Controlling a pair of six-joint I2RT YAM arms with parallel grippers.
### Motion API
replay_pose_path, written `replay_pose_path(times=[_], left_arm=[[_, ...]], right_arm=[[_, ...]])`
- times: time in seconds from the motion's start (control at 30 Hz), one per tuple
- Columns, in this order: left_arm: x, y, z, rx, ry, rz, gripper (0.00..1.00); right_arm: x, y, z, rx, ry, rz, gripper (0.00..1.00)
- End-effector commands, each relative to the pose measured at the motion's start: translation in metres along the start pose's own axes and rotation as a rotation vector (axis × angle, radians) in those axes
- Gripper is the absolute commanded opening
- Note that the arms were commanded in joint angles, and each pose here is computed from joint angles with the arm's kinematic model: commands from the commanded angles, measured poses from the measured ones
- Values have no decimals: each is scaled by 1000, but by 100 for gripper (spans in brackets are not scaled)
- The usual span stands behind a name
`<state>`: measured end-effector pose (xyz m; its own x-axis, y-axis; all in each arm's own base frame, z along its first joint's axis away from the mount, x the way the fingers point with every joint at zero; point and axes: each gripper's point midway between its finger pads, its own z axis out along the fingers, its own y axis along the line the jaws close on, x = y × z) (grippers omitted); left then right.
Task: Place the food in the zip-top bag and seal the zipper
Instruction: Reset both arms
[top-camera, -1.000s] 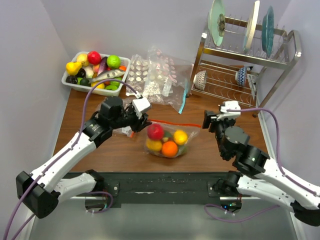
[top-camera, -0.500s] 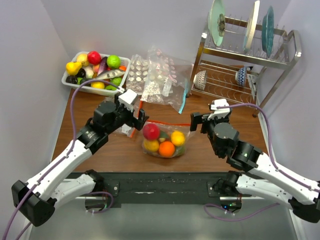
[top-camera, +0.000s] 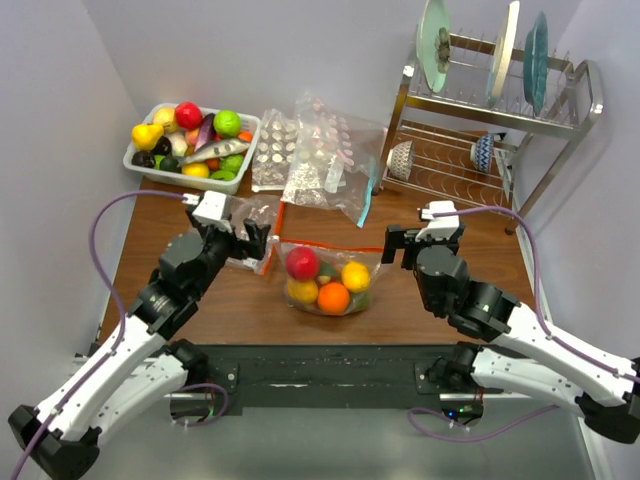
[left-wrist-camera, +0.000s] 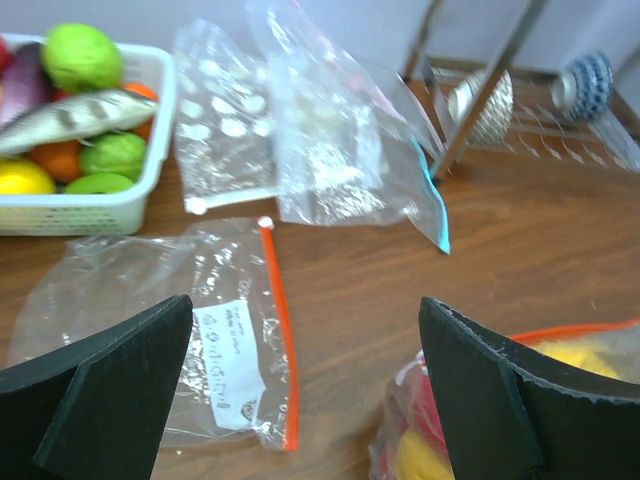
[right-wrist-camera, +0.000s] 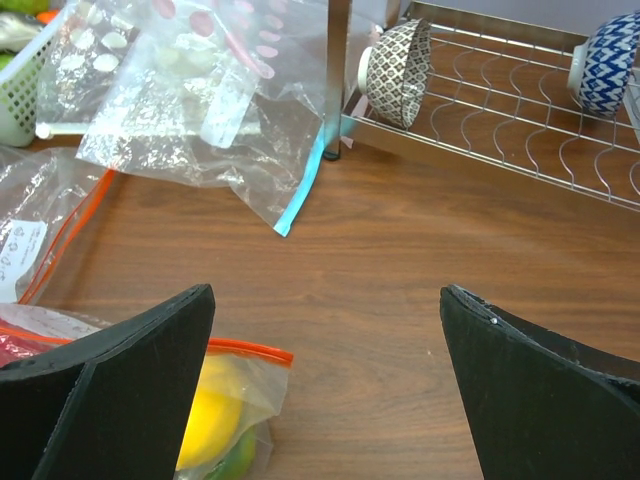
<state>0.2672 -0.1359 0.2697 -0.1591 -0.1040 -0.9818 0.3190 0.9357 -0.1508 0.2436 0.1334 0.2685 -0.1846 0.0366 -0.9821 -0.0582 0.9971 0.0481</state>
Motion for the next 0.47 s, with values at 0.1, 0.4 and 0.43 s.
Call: replay_pose_path(times=[0.1, 0.4, 0.43], left_arm=[[-38, 21, -18, -89, -219, -64, 100], [-36, 20, -14, -91, -201, -70, 100], [-36, 20, -14, -92, -201, -72, 100]], right_arm=[[-11, -7, -1, 38, -44, 50, 99], [-10, -5, 1, 44, -46, 60, 99], [-12, -5, 0, 34, -51, 65, 99]])
